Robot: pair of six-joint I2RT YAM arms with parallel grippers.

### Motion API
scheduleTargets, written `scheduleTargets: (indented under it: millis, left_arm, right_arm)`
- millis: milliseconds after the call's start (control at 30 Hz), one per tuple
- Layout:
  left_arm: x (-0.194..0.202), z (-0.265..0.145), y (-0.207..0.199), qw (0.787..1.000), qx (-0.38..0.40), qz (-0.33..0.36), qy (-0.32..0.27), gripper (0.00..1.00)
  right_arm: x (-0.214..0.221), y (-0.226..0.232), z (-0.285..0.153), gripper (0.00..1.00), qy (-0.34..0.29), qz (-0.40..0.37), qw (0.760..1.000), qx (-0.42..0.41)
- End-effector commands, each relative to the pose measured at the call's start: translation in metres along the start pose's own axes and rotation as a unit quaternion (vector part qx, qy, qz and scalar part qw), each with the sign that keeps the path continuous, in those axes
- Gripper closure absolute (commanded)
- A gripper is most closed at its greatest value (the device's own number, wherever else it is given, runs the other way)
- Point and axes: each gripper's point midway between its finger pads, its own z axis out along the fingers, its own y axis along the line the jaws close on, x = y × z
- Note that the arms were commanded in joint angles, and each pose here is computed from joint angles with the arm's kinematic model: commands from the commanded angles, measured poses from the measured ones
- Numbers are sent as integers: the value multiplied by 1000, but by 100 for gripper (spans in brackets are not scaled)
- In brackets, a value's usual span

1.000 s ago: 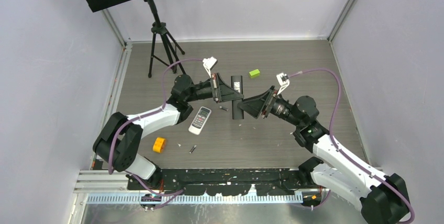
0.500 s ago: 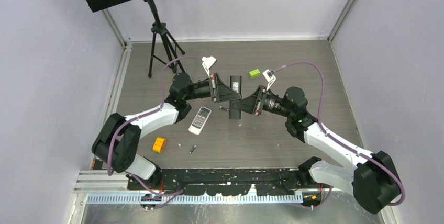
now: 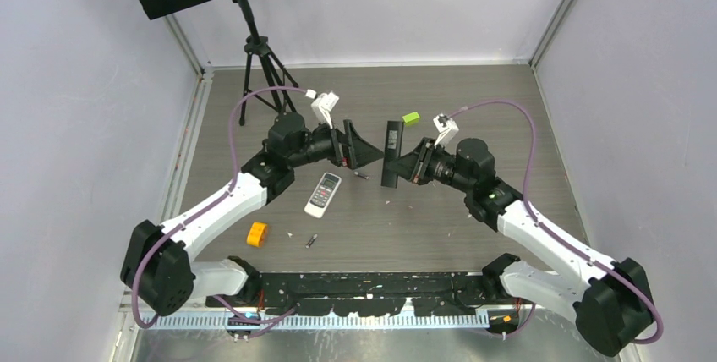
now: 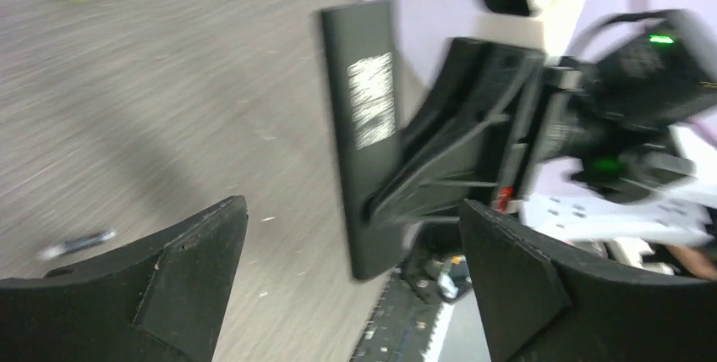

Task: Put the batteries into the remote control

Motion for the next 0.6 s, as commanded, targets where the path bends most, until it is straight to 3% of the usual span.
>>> scheduleTargets:
  millis: [0, 133, 233, 467, 567]
  left_arm:
    - [4, -30, 70, 977, -204, 57, 7, 0]
    - [13, -64, 124, 934, -353, 61, 8, 0]
    - [31, -81, 149, 908, -415, 47, 23, 0]
    - [78, -101, 190, 860, -496, 24, 114, 0]
    - [96, -109, 205, 835, -529, 8, 153, 1]
  right_arm:
    - [-32, -56, -26, 100, -45, -73, 975, 203]
    - [-52, -124, -67, 100, -51, -112, 896, 426]
    - [-65, -153, -95, 100, -47, -134, 829, 541]
    - [-67, -208, -142, 100, -5, -146, 709, 690]
    - [-61, -230, -152, 100, 28, -145, 671, 726]
